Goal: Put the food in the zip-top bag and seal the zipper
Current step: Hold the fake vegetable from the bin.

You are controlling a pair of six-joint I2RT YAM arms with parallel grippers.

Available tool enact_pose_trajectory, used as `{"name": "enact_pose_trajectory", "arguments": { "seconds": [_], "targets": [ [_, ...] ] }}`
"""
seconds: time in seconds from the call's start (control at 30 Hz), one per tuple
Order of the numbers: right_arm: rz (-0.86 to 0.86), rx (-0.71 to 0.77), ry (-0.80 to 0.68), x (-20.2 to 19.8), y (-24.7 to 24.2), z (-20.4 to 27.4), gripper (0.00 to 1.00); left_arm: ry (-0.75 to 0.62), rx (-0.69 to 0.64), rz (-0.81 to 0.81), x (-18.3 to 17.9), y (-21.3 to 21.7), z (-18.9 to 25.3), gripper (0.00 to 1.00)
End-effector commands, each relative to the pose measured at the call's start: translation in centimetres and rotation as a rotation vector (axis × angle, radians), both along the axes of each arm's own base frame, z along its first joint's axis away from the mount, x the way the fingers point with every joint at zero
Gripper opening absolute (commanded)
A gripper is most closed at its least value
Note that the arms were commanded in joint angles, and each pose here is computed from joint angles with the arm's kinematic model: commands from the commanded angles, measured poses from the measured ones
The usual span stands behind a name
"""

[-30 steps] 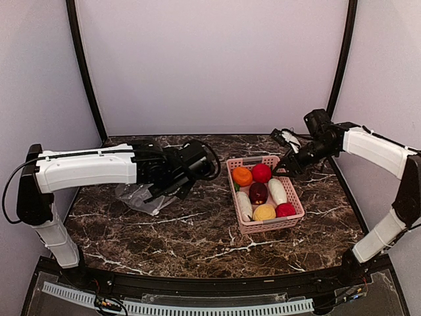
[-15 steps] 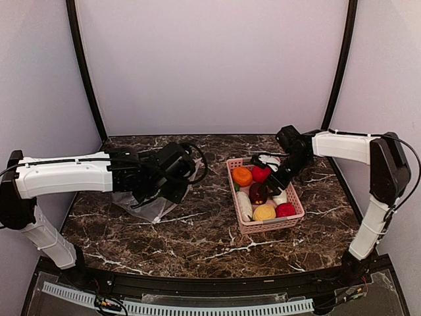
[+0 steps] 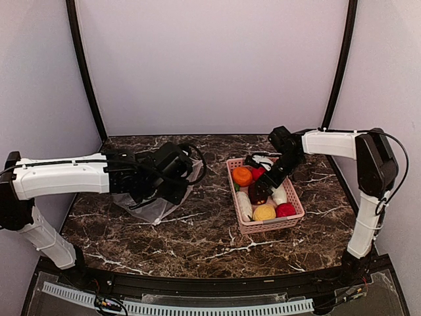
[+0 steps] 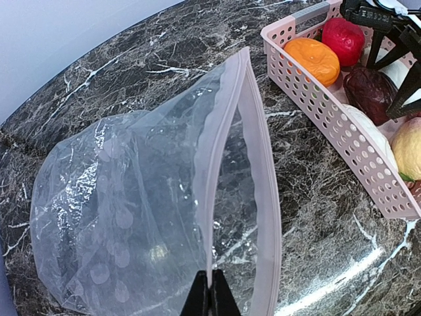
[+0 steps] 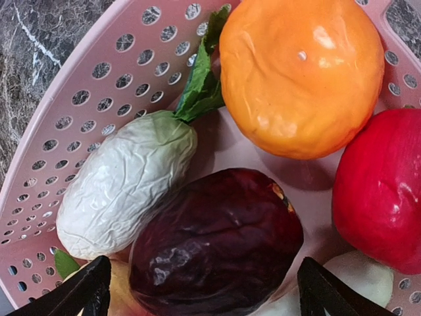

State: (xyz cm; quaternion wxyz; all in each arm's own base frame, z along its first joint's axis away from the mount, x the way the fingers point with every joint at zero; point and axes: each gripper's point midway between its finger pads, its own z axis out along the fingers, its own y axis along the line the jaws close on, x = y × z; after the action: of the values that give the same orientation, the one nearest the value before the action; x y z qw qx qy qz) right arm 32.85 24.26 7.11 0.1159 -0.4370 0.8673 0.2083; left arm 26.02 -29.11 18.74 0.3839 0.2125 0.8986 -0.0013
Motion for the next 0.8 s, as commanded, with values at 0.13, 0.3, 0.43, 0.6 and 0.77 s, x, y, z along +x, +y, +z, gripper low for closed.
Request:
{"name": "enact_pose_trajectory", "arguments": {
  "seconds": [0.13,0.3,0.43,0.6,0.77],
  "targets": [
    [-0.004,0.014,-0.016,0.3,0.5,0.7,0.89,-0.011,-0.045,-0.022,-0.3,0.0,1.3,0.01],
    [-0.005,0.005,0.025,0.0,0.6,-0.4,0.98,-0.013,-0.047,-0.028,-0.1,-0.5,1.4,0.01],
    [-0.010,0.020,0.035,0.1,1.0,-0.3,0.86,-0.012,-0.058,-0.030,0.0,-0.9,1.4,0.01],
    [0.001,0.022,-0.030,0.0,0.5,2.7,0.68,-0.001,-0.083,-0.043,0.0,-1.8,1.8,0.01],
    [0.024,0.096,-0.144,-0.6,0.5,8.3,0.66,-0.021,-0.115,-0.047,0.4,-2.4,2.5,0.01]
  ]
}}
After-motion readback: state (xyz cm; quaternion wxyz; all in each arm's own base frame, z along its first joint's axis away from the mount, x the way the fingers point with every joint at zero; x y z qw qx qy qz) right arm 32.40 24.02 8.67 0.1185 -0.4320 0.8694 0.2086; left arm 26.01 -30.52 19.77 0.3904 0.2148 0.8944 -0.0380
